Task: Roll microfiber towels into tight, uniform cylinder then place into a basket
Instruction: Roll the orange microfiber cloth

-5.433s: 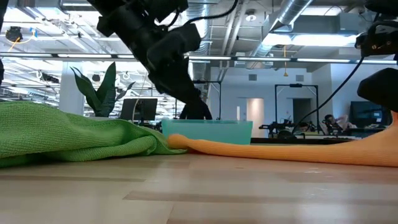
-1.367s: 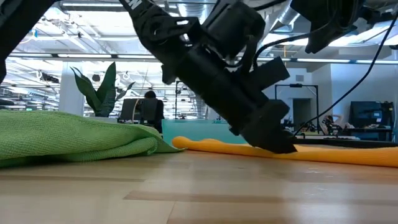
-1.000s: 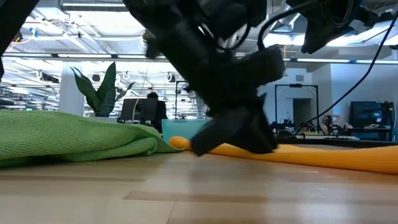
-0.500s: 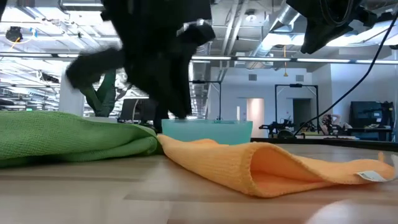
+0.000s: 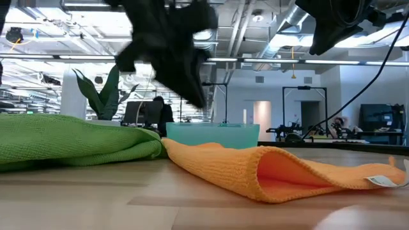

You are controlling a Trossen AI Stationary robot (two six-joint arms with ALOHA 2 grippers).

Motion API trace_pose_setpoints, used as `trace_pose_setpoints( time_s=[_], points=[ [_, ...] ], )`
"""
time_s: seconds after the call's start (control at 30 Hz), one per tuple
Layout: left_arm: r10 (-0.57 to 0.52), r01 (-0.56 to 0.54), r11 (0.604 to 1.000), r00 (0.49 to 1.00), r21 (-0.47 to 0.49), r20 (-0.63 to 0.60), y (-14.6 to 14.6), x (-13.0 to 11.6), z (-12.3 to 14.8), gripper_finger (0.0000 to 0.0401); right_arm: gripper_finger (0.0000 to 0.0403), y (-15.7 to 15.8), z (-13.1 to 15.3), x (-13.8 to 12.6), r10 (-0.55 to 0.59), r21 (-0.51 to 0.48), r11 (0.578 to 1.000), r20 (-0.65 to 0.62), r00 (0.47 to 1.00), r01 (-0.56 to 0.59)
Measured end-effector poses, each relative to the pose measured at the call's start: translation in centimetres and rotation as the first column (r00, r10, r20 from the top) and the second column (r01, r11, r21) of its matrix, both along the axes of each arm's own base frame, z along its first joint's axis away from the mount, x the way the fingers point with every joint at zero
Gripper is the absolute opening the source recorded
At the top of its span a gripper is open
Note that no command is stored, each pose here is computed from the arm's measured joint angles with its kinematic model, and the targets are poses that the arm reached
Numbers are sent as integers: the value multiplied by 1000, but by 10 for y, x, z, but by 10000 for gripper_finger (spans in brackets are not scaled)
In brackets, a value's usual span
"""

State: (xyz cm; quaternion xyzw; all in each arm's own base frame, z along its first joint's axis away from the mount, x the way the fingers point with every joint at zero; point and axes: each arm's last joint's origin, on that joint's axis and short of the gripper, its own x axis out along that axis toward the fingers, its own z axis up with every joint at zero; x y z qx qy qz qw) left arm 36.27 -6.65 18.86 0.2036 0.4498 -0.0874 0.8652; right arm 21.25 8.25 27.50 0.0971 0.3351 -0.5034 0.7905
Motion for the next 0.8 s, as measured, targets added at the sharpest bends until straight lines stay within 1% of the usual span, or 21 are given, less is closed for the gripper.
trace_pose_setpoints(
  time_s=[0.03,0.1,0.23,0.3,0.37,0.47,0.57,0.63,0.8],
  points=[
    [12,-11,999,1000,-34,26,10,2,-7,31,102,0,0,0,0,2,1000,2,1000,0],
    [83,-78,995,994,-69,76,30,4,-16,31,102,0,0,0,0,7,1000,5,1000,0],
    [231,-217,968,967,-124,105,61,2,-25,31,102,1,0,1,0,13,1000,16,1000,0],
    [270,-253,955,957,-156,107,71,1,-26,31,102,1,0,2,3,13,1000,15,1000,-3],
    [307,-283,940,946,-190,109,77,4,-31,31,102,1,0,2,3,12,1000,14,1000,-3],
    [349,-326,921,933,-212,83,83,8,-44,31,102,1,0,2,3,14,1000,16,1000,-3],
    [354,-340,921,935,-191,39,83,12,-60,31,102,1,0,2,3,17,1000,20,1000,-3],
    [359,-348,922,933,-169,32,82,17,-68,31,102,1,-1,2,2,23,1000,17,1000,-3],
    [394,-382,910,918,-161,46,83,23,-71,31,102,1,-1,2,2,25,1000,6,1000,-2]
  ],
)
